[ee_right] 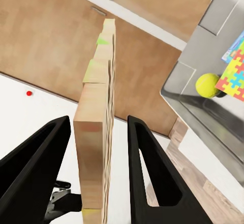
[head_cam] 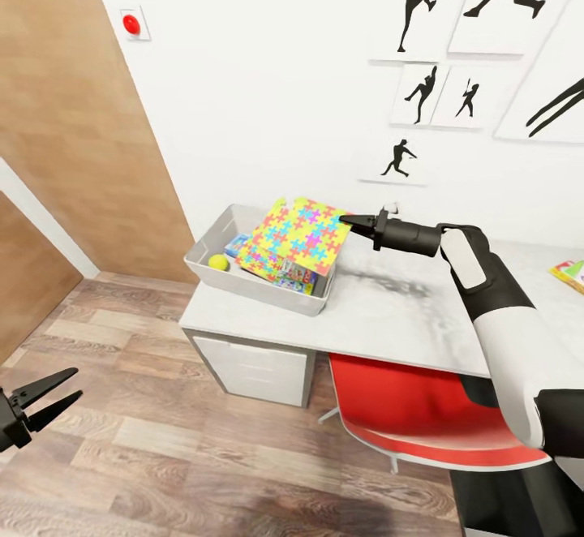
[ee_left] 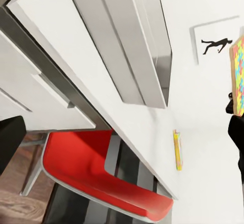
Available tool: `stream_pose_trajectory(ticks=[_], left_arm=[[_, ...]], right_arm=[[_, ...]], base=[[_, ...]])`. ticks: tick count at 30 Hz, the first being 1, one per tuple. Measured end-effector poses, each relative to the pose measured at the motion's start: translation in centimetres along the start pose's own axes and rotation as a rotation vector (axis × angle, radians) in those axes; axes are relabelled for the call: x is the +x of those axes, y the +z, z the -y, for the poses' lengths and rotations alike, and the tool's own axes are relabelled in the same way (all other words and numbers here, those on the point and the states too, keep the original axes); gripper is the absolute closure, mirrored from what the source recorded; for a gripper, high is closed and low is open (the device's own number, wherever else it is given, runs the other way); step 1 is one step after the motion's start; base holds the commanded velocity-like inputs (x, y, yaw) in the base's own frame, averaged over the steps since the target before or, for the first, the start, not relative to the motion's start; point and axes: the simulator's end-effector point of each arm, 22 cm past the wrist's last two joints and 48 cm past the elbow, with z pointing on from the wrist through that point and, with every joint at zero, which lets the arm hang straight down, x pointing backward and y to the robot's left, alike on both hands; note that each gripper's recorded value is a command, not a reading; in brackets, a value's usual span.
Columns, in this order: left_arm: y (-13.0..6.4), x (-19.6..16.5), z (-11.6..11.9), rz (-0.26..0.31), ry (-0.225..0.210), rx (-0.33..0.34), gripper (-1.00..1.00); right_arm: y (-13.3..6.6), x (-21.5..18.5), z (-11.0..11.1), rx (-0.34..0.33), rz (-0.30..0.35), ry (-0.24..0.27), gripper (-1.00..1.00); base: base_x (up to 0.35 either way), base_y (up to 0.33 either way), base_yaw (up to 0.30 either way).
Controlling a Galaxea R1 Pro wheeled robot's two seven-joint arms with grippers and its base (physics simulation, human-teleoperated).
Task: Put all the toys in the child's room - the three board games (two on the bed and one on the table), the two jigsaw puzzles on the table, and the tennis ball on the table - inside the toy box on the table in the child's room.
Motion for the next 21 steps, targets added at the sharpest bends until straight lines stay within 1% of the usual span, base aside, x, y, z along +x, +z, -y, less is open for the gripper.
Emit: stream_pose_trajectory(ticks=[4,9,17,21], left_arm=[[-0.5,-0.1,-0.4,0.008,-0.003,-0.015,-1.0],[-0.7,-0.1,-0.7,0.01,-0.006,-0.021,-1.0],[-0.9,-0.1,-0.9,0.012,-0.009,-0.027,-1.0],[-0.9,0.0,-1.0,0.012,-0.01,-0.029,-1.0]], right_arm=[[0.2,0.4,0.1,0.002,-0.009,0.002,1.0],[0.3,0.8,0.3,0.003,-0.015,0.007,1.0],[0.5,1.2,0.6,0.006,-0.021,0.016,1.0],[0.5,1.5,1.2,0.015,-0.025,0.03,1.0]], base=[[0.108,0.147,0.0],[0.137,0.217,0.0],[0.123,0.275,0.0],[0.112,0.298,0.0]])
